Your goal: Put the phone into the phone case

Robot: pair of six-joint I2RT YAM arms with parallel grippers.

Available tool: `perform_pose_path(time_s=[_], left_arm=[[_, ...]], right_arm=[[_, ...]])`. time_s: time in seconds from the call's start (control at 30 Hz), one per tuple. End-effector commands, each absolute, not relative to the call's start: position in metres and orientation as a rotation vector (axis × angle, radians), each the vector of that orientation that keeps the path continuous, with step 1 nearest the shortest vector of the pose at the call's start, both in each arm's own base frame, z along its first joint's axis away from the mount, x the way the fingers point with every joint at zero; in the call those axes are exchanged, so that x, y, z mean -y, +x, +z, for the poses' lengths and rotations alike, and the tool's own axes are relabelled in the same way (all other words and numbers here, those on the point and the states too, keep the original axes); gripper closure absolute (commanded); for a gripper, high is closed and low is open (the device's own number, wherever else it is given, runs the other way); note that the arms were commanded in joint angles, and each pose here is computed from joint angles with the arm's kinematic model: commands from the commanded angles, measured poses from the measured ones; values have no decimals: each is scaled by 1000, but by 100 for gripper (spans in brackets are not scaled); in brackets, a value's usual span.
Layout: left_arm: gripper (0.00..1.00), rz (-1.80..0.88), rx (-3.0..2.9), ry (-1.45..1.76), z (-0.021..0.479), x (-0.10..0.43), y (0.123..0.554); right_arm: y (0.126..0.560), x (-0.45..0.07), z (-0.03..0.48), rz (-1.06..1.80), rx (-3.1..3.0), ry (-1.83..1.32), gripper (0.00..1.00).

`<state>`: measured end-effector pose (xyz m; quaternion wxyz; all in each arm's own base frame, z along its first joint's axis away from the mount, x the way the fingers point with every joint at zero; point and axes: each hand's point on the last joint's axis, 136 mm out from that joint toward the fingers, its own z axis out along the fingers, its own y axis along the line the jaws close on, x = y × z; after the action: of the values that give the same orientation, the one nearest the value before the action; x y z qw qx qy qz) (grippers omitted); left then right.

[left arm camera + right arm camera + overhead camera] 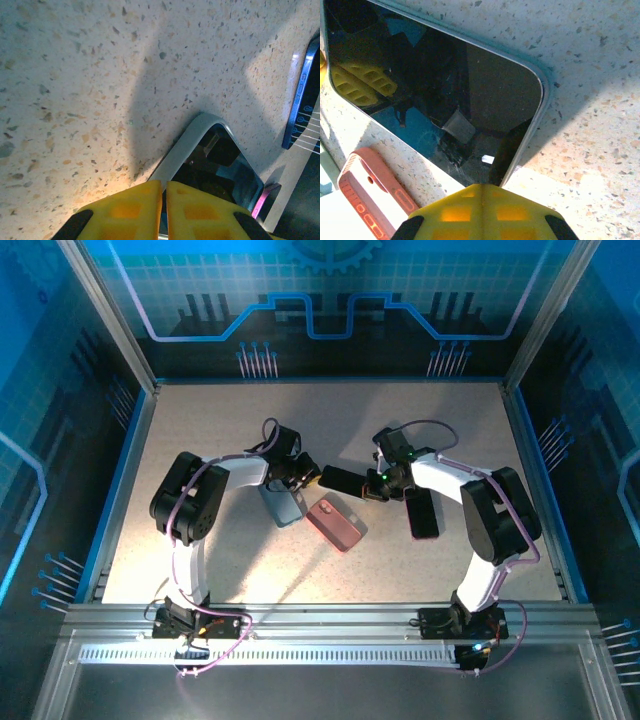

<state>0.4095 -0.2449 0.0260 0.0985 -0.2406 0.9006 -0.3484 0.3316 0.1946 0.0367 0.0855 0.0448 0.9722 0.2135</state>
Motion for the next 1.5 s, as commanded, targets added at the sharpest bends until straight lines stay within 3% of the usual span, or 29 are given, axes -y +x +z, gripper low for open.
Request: perform_pose_path(time_s=[0.0,0.53,1.23,1.47], left_arm=[[87,-989,-2732,-734,14,241,392],[87,-992,-2728,-736,14,241,393],[87,-973,-2737,-756,13,238,388],[87,-965,-2748,-755,11,239,387]], right_arm=[[325,-199,31,639,-2924,128,100],[313,-195,8,582,-2988,125,100],[261,-193,-68,280,-3233,-12,100],[252,-203,-68,358,-3245,17,100]])
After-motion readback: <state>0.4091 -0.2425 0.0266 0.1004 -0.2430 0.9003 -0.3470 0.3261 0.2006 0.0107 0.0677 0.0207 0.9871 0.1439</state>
